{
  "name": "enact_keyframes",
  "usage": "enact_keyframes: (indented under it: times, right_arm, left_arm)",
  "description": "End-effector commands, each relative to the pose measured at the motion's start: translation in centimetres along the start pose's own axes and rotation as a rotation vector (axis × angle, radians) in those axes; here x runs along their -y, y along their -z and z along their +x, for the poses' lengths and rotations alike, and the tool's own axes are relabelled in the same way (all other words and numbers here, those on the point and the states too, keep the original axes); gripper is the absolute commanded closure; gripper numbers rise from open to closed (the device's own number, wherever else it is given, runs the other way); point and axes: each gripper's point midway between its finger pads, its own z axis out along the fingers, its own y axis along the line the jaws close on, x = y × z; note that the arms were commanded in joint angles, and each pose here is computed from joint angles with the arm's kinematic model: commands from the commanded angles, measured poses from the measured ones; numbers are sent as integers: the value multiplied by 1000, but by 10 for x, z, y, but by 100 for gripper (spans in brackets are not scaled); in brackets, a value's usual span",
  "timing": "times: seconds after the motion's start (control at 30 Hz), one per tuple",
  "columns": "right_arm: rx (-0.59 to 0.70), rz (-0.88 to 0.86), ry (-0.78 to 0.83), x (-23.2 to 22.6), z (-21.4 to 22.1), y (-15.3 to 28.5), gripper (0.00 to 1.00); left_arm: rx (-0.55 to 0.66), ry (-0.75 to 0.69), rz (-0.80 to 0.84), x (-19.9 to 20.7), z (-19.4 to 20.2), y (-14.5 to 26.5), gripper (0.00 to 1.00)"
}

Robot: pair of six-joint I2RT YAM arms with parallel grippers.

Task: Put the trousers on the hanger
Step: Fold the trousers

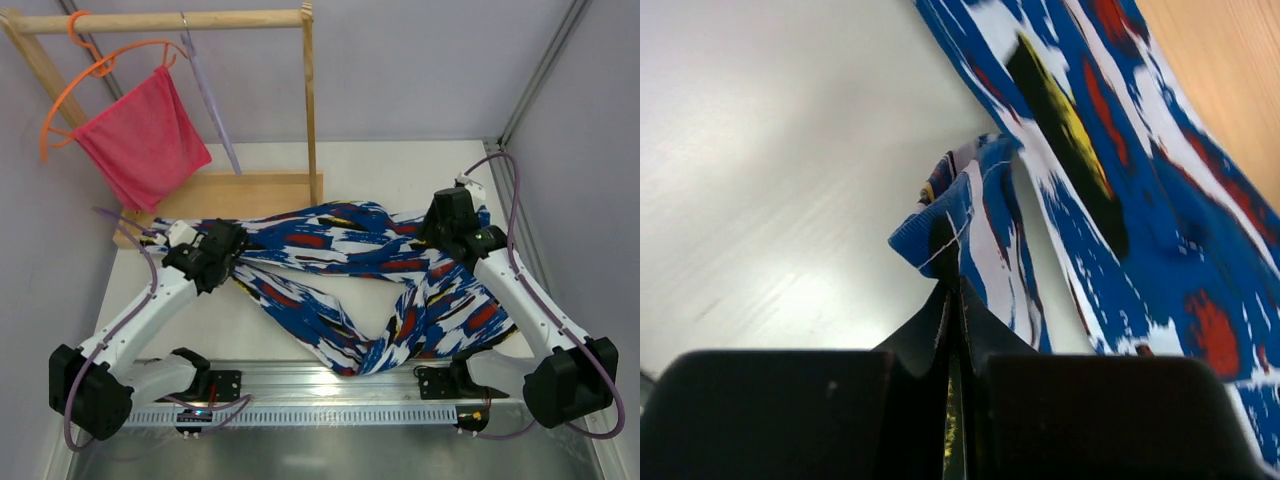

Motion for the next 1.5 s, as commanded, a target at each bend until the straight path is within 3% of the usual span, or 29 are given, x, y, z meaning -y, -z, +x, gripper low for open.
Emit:
enact_keyframes:
  times: [0.0,0.17,0.37,0.47,0.7,0.87,1.07,1.2,1.37,1.47]
  right_arm:
    - [8,140,-63,28,11,-7,46]
    - [-76,148,-42,31,33,-12,50]
    - [-77,114,-23,28,42,-13,51]
    - [-101,62,-32,18,49,-17,52]
    - [-83,157,-93,32,62,-44,58]
    - [-70,298,-155,52,66,-69,65]
    - [-51,445,-276,102,53,-83,65]
    - [-32,428,-323,128,25,-83,58]
    - [-8,91,-385,127,-15,-94,39]
    - [54,63,-371,135,-41,-95,29]
  left_arm:
    - [158,76,-199,-37,-51,16,100]
    - [157,137,-357,-60,-66,25,99]
    - [205,203,-659,-111,-87,46,99]
    - [175,225,-722,-125,-89,44,99]
    - [200,328,-710,-135,-109,48,99]
    - [183,312,-731,-136,-112,50,99]
    - [167,334,-720,-137,-104,46,99]
    - [123,350,-670,-132,-93,36,99]
    - [129,340,-606,-128,-89,25,100]
    - [139,346,-588,-125,-93,25,99]
